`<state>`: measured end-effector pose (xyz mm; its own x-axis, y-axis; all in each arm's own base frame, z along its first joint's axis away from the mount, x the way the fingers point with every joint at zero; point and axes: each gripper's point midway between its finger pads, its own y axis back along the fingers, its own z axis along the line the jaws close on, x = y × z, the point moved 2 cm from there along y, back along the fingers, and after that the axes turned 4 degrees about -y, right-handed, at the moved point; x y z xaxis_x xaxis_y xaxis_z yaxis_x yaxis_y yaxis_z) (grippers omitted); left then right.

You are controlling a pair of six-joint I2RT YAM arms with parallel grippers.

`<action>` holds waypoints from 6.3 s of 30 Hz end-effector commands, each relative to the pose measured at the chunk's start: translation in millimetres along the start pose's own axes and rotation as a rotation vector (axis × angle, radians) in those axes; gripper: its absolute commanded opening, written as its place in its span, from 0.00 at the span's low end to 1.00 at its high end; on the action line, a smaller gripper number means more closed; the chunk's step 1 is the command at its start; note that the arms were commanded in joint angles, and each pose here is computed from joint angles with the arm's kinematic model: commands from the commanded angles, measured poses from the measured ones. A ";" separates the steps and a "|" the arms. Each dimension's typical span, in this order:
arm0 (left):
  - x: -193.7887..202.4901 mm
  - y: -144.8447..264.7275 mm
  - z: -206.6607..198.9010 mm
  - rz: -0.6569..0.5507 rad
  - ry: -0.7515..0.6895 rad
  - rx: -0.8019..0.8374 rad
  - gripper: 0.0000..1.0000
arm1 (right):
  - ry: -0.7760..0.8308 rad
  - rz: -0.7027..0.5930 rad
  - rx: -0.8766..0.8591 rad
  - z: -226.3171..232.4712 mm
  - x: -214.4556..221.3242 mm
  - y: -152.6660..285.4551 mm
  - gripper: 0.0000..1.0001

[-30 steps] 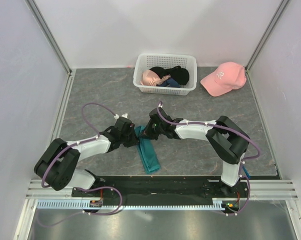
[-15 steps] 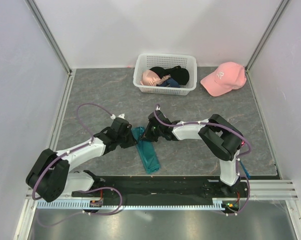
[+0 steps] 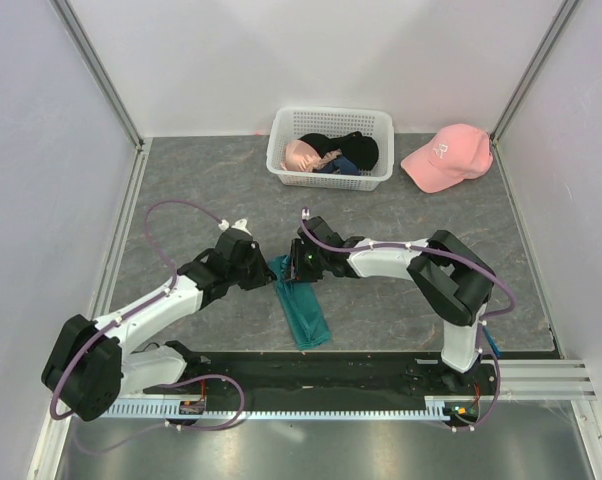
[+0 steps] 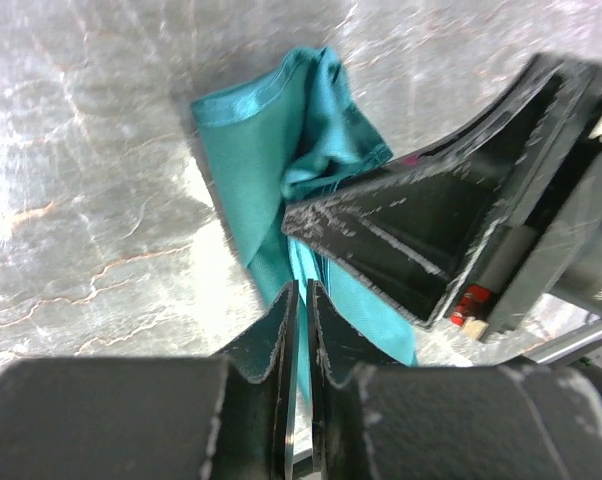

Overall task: Fold the napkin into a case and place the utensils inside
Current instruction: Fold the 2/3-rectangle-folded napkin at the center of the board, then stuff the top corner of the smaller-rectangle-folded napkin into the folded napkin.

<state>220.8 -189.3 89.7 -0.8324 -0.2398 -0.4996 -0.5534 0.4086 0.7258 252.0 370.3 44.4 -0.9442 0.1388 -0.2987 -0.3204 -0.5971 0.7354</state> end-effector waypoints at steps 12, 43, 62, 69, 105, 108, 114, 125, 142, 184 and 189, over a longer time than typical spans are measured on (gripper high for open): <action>-15.9 6.2 -9.2 -0.031 -0.038 0.025 0.12 | 0.199 -0.066 -0.063 23.4 -41.6 25.0 0.48; -15.4 1.0 -6.8 -0.034 -0.029 0.029 0.11 | 0.281 -0.044 -0.053 37.8 -72.6 27.2 0.61; -14.1 1.8 -6.0 -0.033 -0.029 0.032 0.12 | 0.257 -0.098 0.052 27.6 -85.0 28.8 0.52; -14.9 1.5 -8.2 -0.033 -0.022 0.043 0.12 | 0.207 -0.071 0.019 30.9 -72.1 16.8 0.52; -27.2 4.8 2.2 -0.073 -0.039 -0.054 0.59 | 0.201 -0.107 0.081 31.8 -83.8 -10.2 0.20; -31.9 4.4 0.8 -0.077 -0.047 -0.060 0.54 | 0.213 -0.106 0.059 36.3 -83.0 0.0 0.04; -50.1 -5.8 -3.5 -0.080 -0.073 -0.077 0.37 | 0.223 -0.029 -0.024 34.7 -75.5 13.1 0.00; -66.2 -46.2 -2.4 -0.030 -0.148 -0.123 0.08 | 0.206 -0.010 -0.091 33.1 -82.2 38.2 0.00; -58.1 -71.0 -0.4 -0.016 -0.295 -0.245 0.31 | 0.181 0.011 -0.101 25.2 -81.6 31.9 0.00; -41.1 -57.1 0.2 -0.015 -0.472 -0.368 0.38 | 0.146 0.040 -0.117 13.9 -81.6 30.2 0.00; -37.5 -56.0 1.9 -0.033 -0.490 -0.416 0.41 | 0.145 0.041 -0.118 14.2 -81.6 30.0 0.00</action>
<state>274.0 -206.7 57.2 -0.7953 0.1869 -0.5767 -0.5737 0.0755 0.8156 317.2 348.3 92.3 -0.9374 -0.0012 -0.3482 -0.2597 -0.6638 0.7014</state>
